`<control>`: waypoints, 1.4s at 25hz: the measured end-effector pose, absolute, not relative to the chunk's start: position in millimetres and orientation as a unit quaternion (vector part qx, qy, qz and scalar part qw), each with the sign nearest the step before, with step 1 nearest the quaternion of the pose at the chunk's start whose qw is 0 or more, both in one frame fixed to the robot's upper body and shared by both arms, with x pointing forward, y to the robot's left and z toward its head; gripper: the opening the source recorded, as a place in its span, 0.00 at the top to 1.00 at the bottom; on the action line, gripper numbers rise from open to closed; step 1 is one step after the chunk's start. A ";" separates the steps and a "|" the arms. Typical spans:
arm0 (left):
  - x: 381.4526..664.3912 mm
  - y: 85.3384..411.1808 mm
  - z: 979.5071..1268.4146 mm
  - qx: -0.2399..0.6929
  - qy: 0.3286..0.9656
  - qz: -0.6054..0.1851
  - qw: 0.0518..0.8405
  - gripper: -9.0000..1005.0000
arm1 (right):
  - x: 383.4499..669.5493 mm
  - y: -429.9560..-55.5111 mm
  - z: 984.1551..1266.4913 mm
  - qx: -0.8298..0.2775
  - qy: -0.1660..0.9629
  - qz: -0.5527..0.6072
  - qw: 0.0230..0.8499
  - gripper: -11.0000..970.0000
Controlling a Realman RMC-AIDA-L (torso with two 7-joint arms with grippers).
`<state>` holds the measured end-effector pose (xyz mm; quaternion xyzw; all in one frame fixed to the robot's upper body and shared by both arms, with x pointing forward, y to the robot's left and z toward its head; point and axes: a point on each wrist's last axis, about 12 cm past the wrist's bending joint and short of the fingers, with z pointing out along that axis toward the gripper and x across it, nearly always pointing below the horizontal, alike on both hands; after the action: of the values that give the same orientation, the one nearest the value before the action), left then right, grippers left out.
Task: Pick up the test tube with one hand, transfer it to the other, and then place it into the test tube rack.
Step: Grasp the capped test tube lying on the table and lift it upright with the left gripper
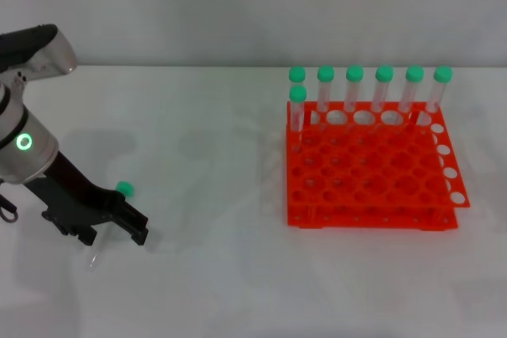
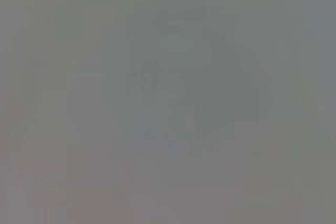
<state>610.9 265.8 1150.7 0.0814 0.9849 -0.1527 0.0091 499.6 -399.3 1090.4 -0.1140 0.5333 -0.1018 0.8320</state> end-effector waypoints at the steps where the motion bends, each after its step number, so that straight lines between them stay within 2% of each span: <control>1: 609.9 266.3 1149.0 0.080 0.985 -0.153 0.006 0.12 | 499.7 -399.3 1090.5 -0.114 0.533 -0.102 0.832 0.35; 15: 615.2 273.5 1156.8 0.074 0.987 -0.140 0.012 0.12 | 507.1 -396.5 1090.4 -0.114 0.540 -0.100 0.828 0.35; 29: 608.4 269.9 1144.1 0.074 0.989 -0.123 -0.021 0.13 | 508.7 -395.4 1090.5 -0.116 0.541 -0.099 0.827 0.35; 35: 606.7 270.8 1141.1 0.072 0.990 -0.122 -0.026 0.21 | 509.0 -395.0 1090.5 -0.117 0.541 -0.099 0.827 0.35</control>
<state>606.7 270.8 1141.1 0.0718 0.9896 -0.1222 -0.0260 509.0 -395.0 1090.5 -0.1170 0.5407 -0.0986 0.8272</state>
